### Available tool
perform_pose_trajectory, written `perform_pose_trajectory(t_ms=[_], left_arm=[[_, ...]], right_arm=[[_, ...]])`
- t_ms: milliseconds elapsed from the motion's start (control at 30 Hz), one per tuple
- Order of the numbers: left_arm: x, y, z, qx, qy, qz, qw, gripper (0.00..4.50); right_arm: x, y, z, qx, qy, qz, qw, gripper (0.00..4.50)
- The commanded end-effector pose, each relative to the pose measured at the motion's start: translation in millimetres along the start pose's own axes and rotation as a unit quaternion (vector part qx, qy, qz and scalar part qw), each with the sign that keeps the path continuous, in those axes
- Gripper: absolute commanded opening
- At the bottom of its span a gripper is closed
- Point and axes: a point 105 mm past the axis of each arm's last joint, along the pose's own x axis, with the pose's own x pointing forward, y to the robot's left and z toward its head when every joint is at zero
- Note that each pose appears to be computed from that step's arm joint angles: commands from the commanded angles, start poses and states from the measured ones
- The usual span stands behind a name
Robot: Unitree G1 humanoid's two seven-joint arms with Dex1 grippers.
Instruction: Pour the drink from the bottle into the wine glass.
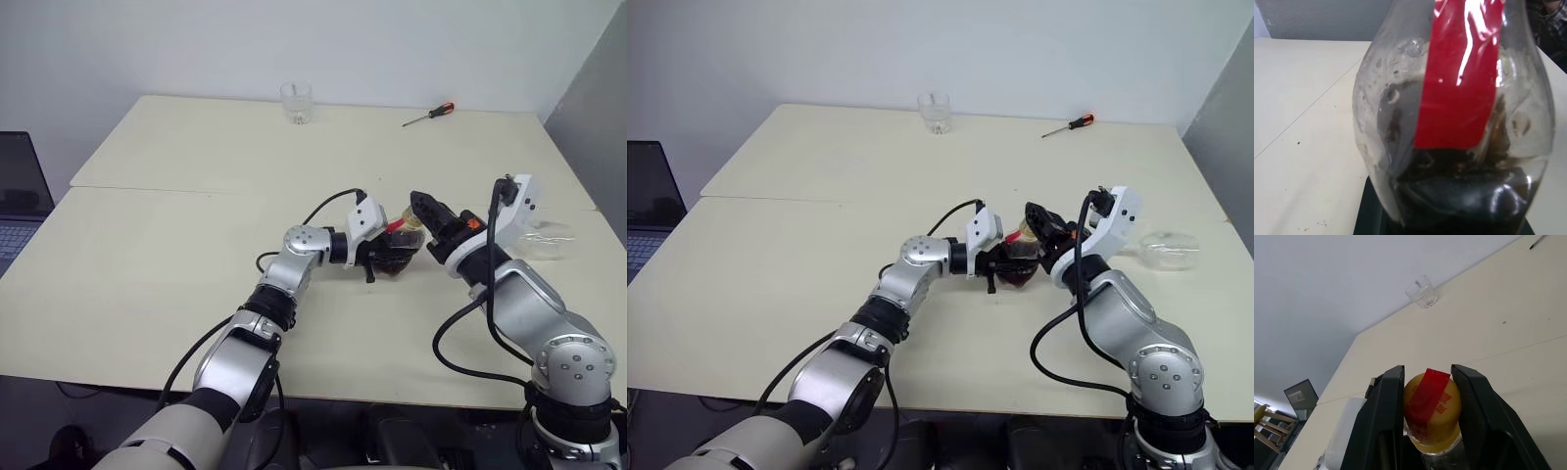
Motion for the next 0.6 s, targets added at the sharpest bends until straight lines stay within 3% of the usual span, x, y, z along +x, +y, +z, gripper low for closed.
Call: perform_pose_trajectory(t_ms=[33, 300, 433, 600], left_arm=[[-2, 4, 16, 0.022, -0.022, 0.007, 0.999, 0.67], [-4, 8, 13, 0.017, -0.015, 0.015, 1.000, 0.67], [-4, 6, 12, 0.017, -0.014, 0.018, 1.000, 0.67], [-1, 3, 16, 0.019, -0.019, 0.019, 0.999, 0.67]], right_arm=[[-9, -5, 38, -0.040, -0.058, -0.003, 0.998, 1.17], [-28, -15, 74, -0.066, -0.120, -0.037, 0.990, 1.17], [-34, -18, 78, -0.072, -0.138, -0.042, 0.987, 1.17], [-50, -78, 60, -0.128, -0.105, -0.171, 0.971, 1.17]])
